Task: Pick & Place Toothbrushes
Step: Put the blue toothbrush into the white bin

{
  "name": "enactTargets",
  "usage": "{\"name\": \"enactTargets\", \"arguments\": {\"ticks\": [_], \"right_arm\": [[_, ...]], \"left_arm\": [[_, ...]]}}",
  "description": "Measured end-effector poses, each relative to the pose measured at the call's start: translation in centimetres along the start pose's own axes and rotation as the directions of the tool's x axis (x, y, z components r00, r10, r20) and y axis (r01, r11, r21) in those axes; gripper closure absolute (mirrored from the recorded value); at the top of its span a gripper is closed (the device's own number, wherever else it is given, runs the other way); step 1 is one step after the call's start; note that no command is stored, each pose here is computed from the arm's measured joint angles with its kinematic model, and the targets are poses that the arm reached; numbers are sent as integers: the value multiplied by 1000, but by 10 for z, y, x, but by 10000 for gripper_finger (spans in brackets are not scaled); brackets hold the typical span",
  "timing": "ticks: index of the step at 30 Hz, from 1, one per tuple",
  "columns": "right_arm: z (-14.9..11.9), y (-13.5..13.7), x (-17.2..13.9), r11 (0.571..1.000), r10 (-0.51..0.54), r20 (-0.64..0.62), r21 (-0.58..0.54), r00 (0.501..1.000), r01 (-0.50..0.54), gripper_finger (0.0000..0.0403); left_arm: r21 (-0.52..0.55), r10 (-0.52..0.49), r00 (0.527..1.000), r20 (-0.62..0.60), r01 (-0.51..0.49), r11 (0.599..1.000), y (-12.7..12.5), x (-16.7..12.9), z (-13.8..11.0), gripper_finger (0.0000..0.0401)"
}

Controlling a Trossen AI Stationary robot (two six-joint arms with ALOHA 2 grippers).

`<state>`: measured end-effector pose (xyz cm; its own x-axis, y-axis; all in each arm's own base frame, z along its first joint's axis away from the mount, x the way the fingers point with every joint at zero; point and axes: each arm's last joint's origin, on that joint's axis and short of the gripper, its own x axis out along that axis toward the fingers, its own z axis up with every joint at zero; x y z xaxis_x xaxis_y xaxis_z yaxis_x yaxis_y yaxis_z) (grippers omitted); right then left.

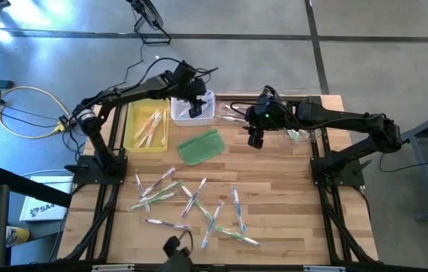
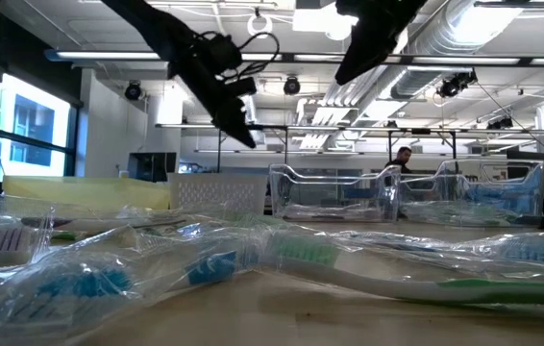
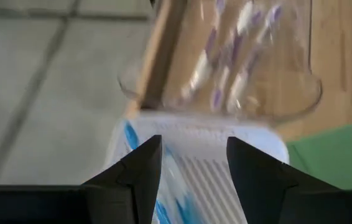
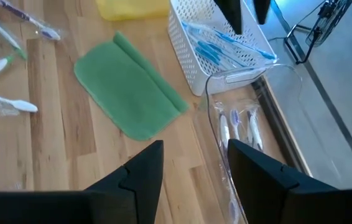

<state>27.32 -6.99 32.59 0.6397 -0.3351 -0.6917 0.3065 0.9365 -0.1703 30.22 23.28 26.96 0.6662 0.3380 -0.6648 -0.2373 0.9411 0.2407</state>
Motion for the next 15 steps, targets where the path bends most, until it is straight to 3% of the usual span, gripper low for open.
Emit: {"name": "enactTargets", "arguments": {"ticks": [7,10,15], "right_arm": [[1,0,0,995,-1,8,100,1000,0,232],[1,0,0,989,-1,7,149,1000,-1,232],[1,0,0,980,0,7,200,1000,-1,232]], "left_arm": [[191,34,996,81,-49,980,-22,-10,20,226],[210,49,992,112,-71,975,-24,-20,15,226],[190,68,981,180,-103,976,-28,-41,-16,226]]}}
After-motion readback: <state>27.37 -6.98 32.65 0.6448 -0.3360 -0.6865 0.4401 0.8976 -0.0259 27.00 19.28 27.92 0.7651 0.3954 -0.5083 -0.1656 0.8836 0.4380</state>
